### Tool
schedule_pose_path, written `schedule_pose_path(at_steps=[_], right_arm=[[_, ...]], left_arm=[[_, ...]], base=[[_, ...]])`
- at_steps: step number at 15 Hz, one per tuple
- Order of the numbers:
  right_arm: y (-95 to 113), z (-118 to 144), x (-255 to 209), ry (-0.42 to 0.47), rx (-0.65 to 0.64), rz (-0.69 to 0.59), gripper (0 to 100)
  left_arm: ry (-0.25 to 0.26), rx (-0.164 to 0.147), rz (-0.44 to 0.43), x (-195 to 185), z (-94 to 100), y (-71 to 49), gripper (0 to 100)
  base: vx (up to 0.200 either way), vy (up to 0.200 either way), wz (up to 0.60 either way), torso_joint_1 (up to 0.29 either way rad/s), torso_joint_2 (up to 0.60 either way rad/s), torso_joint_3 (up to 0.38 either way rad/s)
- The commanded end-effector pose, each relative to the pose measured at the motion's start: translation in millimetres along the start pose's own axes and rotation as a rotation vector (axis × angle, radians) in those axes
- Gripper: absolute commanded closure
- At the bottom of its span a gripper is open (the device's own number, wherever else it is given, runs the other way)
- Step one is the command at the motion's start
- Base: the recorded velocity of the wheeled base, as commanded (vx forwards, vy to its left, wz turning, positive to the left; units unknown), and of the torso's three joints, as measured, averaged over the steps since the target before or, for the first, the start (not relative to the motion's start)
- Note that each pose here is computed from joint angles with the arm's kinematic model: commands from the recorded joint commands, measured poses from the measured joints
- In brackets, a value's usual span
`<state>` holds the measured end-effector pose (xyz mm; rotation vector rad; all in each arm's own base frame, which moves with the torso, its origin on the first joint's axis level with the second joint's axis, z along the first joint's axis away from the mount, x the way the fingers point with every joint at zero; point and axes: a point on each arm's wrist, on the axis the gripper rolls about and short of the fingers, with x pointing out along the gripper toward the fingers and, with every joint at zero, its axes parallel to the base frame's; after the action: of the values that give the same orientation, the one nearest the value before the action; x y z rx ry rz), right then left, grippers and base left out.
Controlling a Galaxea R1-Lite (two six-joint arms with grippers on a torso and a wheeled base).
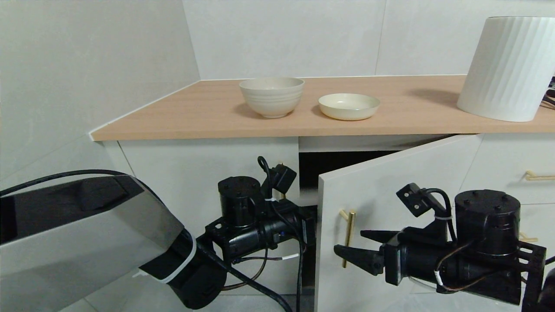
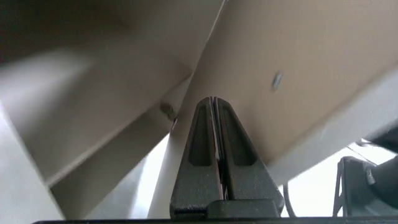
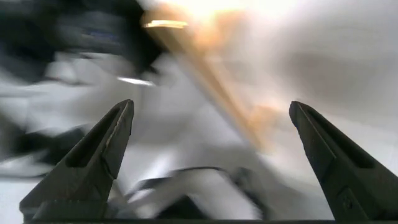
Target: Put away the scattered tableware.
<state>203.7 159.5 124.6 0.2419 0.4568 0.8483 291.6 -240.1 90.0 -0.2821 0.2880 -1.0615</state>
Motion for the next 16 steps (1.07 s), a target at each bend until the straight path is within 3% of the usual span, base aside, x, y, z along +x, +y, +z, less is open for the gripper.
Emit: schedule_pose_path(at_steps=[1,5,7,10,16], right_arm=[[18,18,-35,-0.062,-0.043,-0.015,0],[42,15,-104,0.087,-0.139,-0.046,0],[46,14,-113,0.133,-0.136,-0.059,0],[47,13,-115,0.144,-0.129,-0.047,0],[47,11,-114,0.15,-0.131,-0.044,0]], left_arm=[[-0.021,0.006,-0.007,1,7.8,-2.1,100],[-0.002,-0.003,0.0,-5,10.2,-5.8,100],[0.001,-0.004,-0.001,-6,9.9,-6.9,100],[0.008,-0.007,0.0,-5,7.7,-6.5,100],[0.025,-0.014,0.003,-2,6.4,-5.1,100]], base=[[0.0,0.0,0.0,0.0,0.0,0.0],[0.0,0.0,0.0,0.0,0.0,0.0],[0.0,0.0,0.0,0.0,0.0,0.0],[0.0,0.0,0.0,0.0,0.0,0.0],[-0.2,0.0,0.0,0.005,0.0,0.002]])
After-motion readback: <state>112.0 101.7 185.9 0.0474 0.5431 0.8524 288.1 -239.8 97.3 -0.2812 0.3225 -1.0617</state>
